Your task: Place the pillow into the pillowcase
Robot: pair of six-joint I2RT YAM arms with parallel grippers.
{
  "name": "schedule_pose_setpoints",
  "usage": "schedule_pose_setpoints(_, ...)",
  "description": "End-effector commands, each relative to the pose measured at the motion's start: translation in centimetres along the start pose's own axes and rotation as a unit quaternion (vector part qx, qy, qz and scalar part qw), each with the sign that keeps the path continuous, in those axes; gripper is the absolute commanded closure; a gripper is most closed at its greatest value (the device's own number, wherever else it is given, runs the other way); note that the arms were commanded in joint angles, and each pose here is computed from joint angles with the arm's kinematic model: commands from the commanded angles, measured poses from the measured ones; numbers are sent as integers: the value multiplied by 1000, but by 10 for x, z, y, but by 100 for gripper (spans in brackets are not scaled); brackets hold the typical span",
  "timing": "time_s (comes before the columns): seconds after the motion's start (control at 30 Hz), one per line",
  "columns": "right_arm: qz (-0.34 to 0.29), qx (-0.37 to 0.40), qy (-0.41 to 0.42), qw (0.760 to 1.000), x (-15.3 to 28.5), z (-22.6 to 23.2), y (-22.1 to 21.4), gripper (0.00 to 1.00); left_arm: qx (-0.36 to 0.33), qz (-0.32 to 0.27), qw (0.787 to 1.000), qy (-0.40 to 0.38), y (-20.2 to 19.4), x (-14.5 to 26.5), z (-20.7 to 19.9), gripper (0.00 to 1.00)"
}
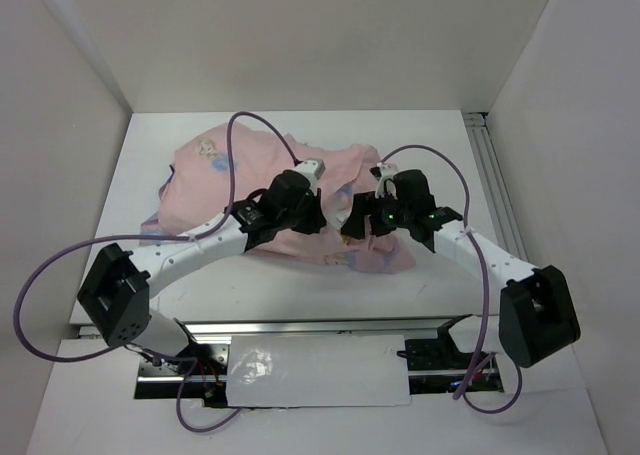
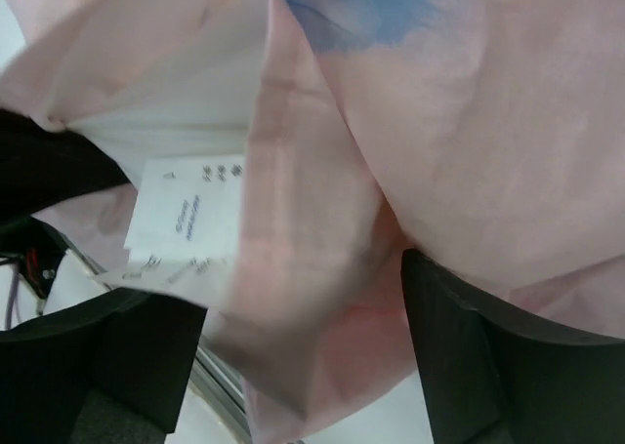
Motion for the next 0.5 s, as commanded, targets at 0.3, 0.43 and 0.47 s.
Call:
schedule_pose_setpoints(0.3, -94, 64, 9, 993, 52, 34, 37, 18, -43, -42, 998, -10, 21, 8, -35, 58)
schedule_pose_setpoints(0.43, -87, 54, -5, 995, 55, 32, 34, 20, -45, -36, 998, 7, 22, -5, -33, 58)
schedule_pose_setpoints(0.47, -85, 51, -14, 995, 55, 29, 33, 22, -40, -36, 998, 13, 22, -9, -32, 58)
Point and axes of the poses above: each gripper's point midway between its finger pads, its own x axis back along the fingers, its own z axis along the line the jaws close on, y = z × x, the point moved 3 cm from there along x, back along the fingers
